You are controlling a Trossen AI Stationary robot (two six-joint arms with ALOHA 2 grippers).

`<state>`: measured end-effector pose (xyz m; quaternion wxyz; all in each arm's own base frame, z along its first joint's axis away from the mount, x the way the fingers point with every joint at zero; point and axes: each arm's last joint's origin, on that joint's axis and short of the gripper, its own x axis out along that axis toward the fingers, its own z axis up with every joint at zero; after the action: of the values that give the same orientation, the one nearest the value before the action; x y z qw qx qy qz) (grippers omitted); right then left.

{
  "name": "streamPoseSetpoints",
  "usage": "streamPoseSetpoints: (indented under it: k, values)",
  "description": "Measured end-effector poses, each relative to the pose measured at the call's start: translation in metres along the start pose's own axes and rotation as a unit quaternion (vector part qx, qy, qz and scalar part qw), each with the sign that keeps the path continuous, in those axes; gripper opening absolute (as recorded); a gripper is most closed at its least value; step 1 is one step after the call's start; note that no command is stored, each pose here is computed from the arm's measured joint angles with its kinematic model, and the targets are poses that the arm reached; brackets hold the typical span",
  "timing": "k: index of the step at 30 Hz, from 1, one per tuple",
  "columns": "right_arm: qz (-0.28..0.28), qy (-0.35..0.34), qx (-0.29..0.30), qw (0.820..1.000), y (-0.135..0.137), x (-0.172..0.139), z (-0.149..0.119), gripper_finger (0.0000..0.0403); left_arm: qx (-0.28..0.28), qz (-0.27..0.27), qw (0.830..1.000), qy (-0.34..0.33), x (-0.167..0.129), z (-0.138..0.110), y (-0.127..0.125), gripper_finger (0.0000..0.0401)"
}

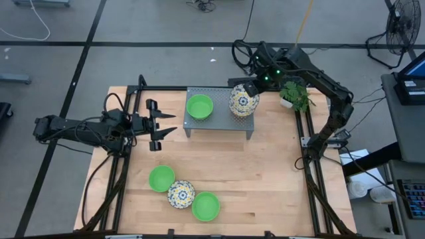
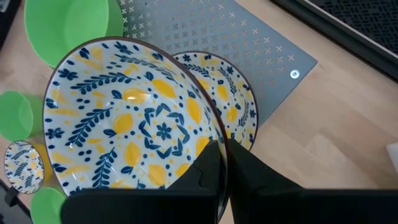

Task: Pick & Place Mini bowls
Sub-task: Stack the white patterned bowl on top of the white patterned bowl on the shelf

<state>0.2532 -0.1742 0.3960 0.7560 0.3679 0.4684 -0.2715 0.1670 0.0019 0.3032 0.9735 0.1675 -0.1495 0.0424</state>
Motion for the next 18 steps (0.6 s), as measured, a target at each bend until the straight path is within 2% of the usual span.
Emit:
streamPoseSetpoints:
  k: [18]
  values:
    - [-0.001, 0.000, -0.001, 1.000, 0.0000, 0.0001, 0.0001, 0.0002, 0.000, 0.000, 1.000, 0.001, 0.0000, -0.0001, 0.0000, 0.0191]
